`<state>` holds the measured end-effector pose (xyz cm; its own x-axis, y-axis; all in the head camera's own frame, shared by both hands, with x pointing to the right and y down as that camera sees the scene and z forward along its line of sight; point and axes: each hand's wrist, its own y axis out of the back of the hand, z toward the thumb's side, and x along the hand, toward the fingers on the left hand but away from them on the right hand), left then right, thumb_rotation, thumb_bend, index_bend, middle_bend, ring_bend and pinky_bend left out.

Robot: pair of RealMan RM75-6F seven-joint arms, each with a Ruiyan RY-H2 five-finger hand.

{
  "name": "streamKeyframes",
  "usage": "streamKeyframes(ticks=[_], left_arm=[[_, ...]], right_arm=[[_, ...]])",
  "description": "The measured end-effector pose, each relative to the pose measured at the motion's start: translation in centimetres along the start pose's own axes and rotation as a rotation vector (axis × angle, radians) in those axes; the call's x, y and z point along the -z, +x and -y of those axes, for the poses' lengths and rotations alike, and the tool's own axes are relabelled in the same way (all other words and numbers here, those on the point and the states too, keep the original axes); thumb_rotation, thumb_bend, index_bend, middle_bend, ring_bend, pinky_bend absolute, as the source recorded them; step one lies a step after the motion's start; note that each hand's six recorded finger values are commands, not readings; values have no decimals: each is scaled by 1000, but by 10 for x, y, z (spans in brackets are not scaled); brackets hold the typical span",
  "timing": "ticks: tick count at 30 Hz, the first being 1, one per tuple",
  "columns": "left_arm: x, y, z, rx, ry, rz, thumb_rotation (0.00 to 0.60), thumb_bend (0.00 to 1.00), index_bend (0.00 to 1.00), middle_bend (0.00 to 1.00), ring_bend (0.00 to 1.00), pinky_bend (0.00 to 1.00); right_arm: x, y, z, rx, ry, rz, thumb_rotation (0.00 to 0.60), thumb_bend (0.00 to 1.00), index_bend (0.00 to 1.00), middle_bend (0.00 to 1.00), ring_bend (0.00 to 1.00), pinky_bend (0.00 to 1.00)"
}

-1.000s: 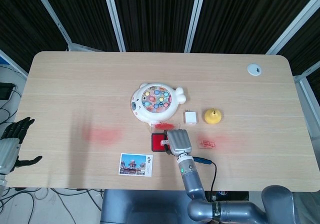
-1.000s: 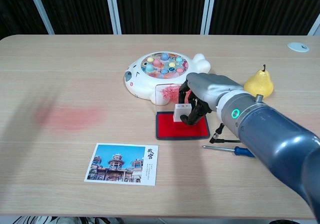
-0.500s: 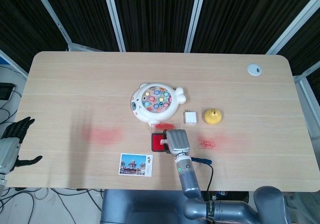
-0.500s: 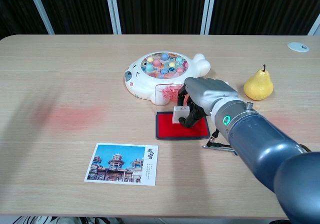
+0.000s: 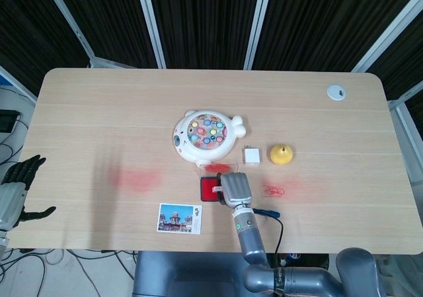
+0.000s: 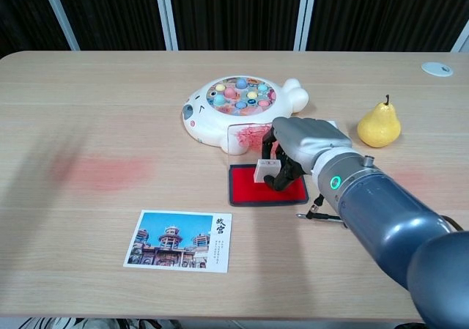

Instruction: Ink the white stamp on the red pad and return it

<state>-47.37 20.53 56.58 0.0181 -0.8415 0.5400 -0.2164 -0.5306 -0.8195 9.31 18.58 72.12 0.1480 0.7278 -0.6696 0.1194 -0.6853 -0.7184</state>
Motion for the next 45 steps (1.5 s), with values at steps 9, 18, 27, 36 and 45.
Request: streamKeyframes(ticks=[9,18,27,36,45], left_arm=[[0,0,0,-1,0,1,600,0,0,0,0,0],[0,0,0,0,-3,-1,600,0,0,0,0,0],[0,1,0,1,-5,0,600,0,0,0,0,0],[0,1,0,-1,-3,0,600,0,0,0,0,0],[0,0,0,-1,3,-2,600,0,0,0,0,0]], right_arm=[[-5,1,-11,25,-11,-12,600,691,794,677,539,523],[-4,0,-8,16,-3,0,600,691,794,677,539,523],[2,-2,2,-4,17,18,600,691,794,677,539,523],[6,-2,9,-18,30,26,600,693,794,677,539,523],[5,0,-3,8,17,19,600,693,793,677,539,523]])
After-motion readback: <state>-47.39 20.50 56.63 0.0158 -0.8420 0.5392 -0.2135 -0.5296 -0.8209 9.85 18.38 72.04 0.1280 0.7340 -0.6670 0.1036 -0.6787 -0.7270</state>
